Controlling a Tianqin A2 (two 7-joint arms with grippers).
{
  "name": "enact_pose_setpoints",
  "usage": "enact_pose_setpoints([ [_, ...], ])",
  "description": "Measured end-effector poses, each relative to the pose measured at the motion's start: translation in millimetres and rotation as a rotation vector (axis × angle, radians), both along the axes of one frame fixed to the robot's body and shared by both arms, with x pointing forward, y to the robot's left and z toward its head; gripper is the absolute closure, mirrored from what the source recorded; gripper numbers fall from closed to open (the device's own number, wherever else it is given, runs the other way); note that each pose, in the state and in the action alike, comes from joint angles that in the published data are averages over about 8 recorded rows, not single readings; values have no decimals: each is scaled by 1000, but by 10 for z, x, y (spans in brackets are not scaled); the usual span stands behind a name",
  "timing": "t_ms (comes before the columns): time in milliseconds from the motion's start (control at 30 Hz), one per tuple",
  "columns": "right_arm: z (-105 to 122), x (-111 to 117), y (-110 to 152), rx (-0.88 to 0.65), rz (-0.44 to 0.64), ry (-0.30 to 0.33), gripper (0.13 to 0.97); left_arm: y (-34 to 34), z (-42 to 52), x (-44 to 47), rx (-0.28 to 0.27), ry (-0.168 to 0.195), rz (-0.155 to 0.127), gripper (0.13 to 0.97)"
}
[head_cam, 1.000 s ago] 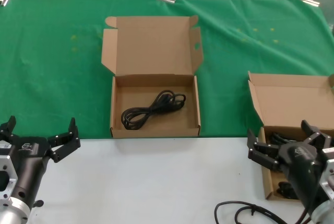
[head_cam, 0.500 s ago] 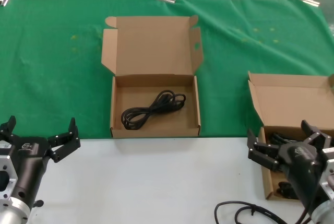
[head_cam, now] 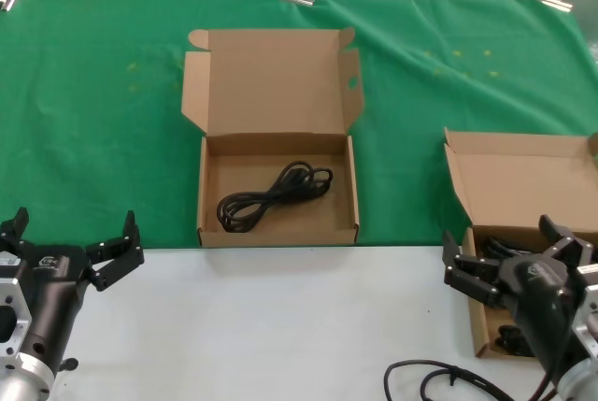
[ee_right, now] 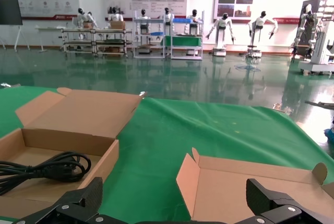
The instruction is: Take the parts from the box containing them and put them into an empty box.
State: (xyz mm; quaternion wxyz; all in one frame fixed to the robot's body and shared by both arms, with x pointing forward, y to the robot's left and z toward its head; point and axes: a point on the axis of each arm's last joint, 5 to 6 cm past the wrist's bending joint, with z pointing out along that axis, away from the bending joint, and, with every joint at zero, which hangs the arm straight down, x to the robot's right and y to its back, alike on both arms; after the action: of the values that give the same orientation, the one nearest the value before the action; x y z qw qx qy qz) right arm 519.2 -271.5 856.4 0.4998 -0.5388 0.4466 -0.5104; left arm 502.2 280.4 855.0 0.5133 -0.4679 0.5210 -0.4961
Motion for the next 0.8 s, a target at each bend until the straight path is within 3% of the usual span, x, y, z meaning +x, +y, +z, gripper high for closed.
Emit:
enact_pose_setpoints([
  [800,0,0,0,0,0,0,130,0,0,0,0,0,0,132],
])
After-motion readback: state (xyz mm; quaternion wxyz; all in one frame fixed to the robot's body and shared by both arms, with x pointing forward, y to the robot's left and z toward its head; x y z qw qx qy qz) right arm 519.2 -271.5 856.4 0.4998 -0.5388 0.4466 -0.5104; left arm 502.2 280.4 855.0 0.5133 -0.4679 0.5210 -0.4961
